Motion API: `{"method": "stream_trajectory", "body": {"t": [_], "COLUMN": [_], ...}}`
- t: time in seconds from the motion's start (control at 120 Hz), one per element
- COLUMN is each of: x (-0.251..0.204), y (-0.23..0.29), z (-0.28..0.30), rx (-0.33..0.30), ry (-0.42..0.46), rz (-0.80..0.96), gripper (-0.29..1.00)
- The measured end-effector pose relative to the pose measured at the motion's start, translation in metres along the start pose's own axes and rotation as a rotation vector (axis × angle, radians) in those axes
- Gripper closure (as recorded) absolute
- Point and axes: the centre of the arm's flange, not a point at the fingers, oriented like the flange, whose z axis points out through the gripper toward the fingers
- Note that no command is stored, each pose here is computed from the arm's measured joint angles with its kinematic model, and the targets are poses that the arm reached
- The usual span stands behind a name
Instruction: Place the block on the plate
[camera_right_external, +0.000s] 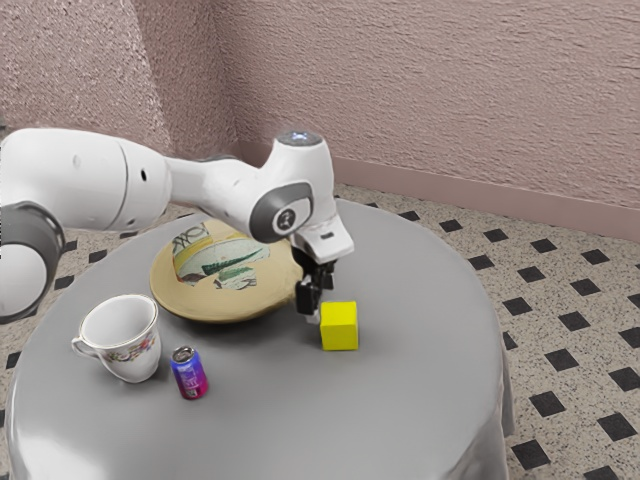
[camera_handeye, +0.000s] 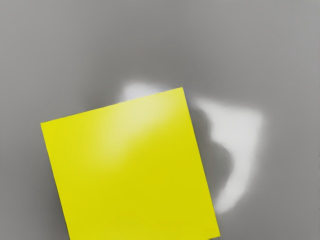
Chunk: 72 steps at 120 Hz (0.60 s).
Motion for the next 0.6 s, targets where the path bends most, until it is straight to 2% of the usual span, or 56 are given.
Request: {"method": "stream_trajectory", "body": {"t": [0.6], "x": [0.028], "y": [-0.007], "z": [0.017], "rx": [-0.017], "ry": [0.008], "rz": [-0.055], "gripper": [0.0]}}
